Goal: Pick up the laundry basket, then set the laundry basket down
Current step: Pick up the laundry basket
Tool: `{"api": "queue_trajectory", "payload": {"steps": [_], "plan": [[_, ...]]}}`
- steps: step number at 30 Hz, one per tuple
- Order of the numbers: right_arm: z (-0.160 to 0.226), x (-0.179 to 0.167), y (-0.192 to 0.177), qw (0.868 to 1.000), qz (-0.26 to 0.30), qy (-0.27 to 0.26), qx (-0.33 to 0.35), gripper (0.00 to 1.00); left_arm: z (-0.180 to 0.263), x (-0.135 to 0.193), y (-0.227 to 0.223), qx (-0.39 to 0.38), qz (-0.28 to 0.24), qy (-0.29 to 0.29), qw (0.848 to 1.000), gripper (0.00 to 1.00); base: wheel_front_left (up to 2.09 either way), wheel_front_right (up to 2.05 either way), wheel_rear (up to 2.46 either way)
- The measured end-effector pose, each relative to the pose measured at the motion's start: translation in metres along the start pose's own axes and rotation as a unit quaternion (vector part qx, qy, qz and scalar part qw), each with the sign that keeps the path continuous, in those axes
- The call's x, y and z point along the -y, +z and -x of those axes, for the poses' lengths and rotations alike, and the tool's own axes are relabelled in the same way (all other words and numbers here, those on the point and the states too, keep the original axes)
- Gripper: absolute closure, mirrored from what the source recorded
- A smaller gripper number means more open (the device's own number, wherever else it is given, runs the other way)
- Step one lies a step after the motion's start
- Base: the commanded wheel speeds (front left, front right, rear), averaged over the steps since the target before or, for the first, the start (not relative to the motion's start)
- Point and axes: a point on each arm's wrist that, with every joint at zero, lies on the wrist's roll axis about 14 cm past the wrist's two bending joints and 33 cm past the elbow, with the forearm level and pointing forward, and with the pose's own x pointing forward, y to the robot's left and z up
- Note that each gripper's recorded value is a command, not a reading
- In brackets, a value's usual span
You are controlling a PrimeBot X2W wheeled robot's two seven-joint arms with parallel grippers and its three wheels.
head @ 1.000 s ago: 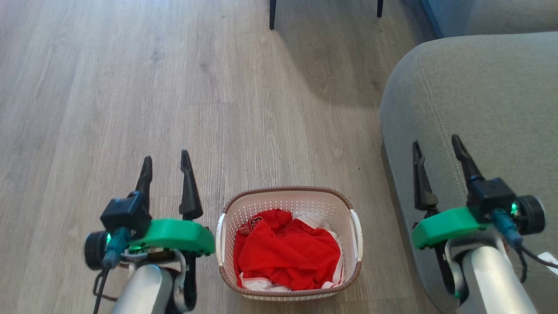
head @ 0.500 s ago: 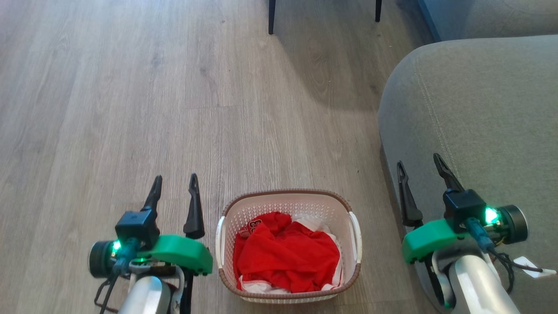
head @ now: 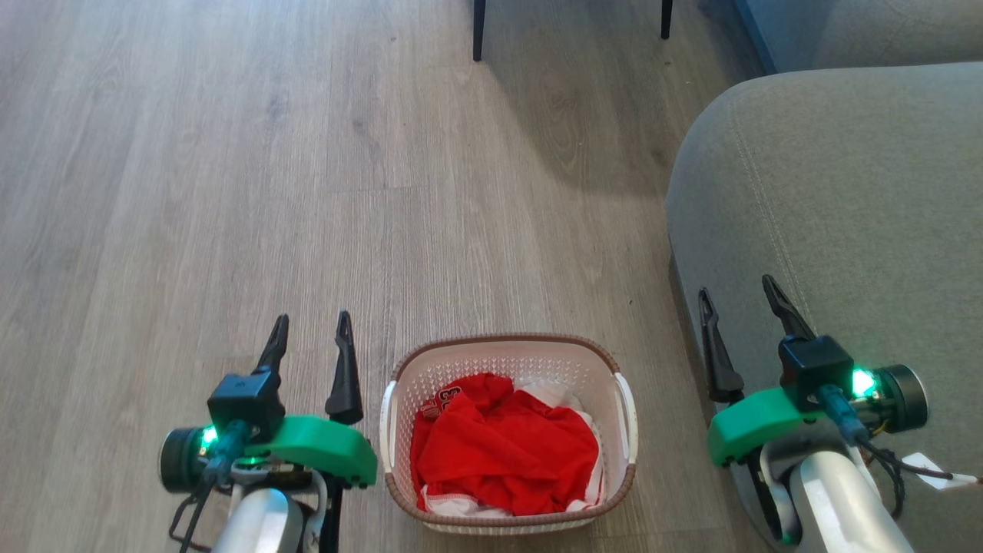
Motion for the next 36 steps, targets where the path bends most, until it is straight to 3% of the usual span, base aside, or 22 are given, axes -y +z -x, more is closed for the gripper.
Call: {"api": "queue_trajectory", "payload": {"steps": [14,17,23,29,36], "plan": [[0.0,0.002,-0.005,1.0,-0.006,-0.003,-0.007,0.0,0.0,0.0,-0.007,-0.011,0.006,0.001,1.0,0.0,0.0,0.0,0.0],[0.0,0.002,-0.012,1.0,-0.008,-0.003,-0.017,0.0,0.001,-0.004,-0.019,-0.031,0.027,0.01,0.999,0.0,0.0,0.0,0.0],[-0.008,0.002,-0.041,0.998,-0.016,-0.001,-0.057,0.0,-0.003,-0.005,-0.048,-0.076,0.026,0.012,0.997,0.0,0.0,0.0,0.0],[-0.039,0.003,-0.066,0.996,-0.019,0.015,-0.081,0.0,-0.033,-0.006,-0.075,-0.11,0.032,0.01,0.993,0.0,0.0,0.0,0.0],[-0.06,0.001,-0.128,0.987,-0.05,0.024,-0.15,0.0,-0.054,-0.011,-0.139,-0.195,0.018,0.002,0.981,0.0,0.0,0.0,0.0]]}}
